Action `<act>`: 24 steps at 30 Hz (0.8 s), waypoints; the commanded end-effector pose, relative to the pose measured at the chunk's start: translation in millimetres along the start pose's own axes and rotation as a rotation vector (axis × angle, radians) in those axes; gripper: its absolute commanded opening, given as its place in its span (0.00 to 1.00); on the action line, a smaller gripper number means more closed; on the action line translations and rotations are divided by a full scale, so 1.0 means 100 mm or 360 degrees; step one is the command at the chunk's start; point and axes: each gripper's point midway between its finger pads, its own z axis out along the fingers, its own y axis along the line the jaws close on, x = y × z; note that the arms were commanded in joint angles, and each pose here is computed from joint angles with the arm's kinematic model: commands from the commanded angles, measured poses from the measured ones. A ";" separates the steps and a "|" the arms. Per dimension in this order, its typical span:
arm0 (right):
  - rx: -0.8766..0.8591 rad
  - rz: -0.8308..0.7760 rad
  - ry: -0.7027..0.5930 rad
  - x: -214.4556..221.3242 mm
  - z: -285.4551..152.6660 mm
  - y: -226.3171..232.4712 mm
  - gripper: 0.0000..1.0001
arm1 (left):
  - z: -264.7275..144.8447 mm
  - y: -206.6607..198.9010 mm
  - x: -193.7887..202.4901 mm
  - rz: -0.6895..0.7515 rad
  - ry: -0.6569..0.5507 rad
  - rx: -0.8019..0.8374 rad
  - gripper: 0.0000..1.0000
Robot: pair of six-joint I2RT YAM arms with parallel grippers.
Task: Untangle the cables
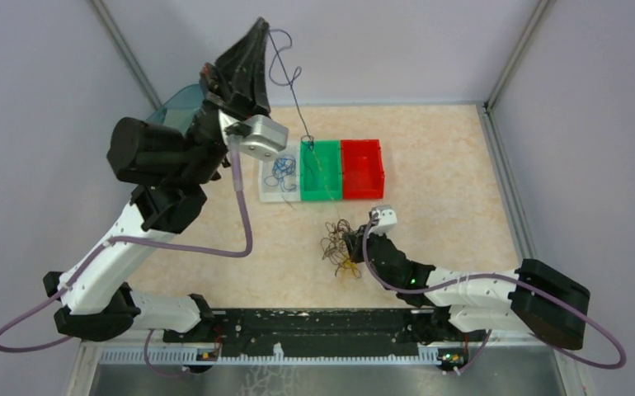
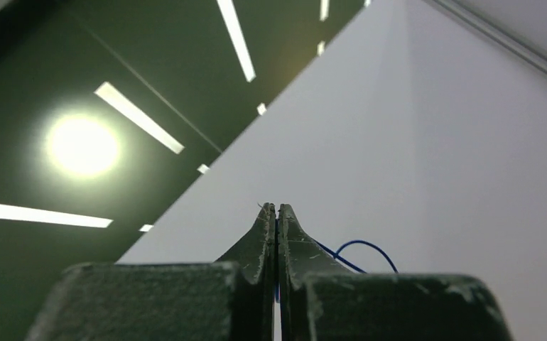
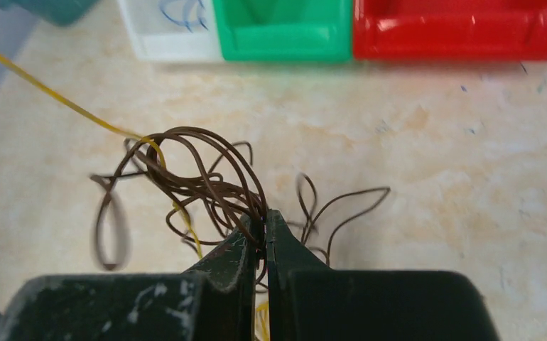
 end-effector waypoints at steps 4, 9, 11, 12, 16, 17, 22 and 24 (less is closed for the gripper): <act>0.0258 -0.0067 0.0183 0.44 -0.01 -0.42 0.00 | -0.19 1.34 -0.49 0.0108 -0.0242 -0.0689 0.00; 0.0251 -0.0089 0.0196 0.46 0.02 -0.40 0.00 | -0.16 1.04 -0.42 0.0024 -0.0221 -0.0475 0.00; 0.0279 -0.0106 0.0199 0.44 0.03 -0.41 0.00 | -0.21 1.05 -0.45 0.0073 -0.0254 -0.0509 0.00; 0.0312 -0.0112 0.0198 0.43 0.03 -0.44 0.00 | -0.23 1.13 -0.49 0.0101 -0.0275 -0.0568 0.00; 0.0405 -0.0123 0.0246 0.56 -0.02 -0.60 0.00 | -0.28 1.66 -0.71 0.0169 -0.0374 -0.0849 0.00; 0.0433 -0.0125 0.0276 0.65 -0.03 -0.66 0.00 | -0.30 1.77 -0.77 0.0201 -0.0404 -0.0904 0.00; 0.0477 -0.0088 0.0373 0.93 -0.07 -0.78 0.00 | -0.40 2.22 -1.04 0.0333 -0.0508 -0.1082 0.00; 0.0486 -0.0087 0.0386 0.97 -0.07 -0.80 0.00 | -0.43 2.25 -1.12 0.0403 -0.0554 -0.1106 0.00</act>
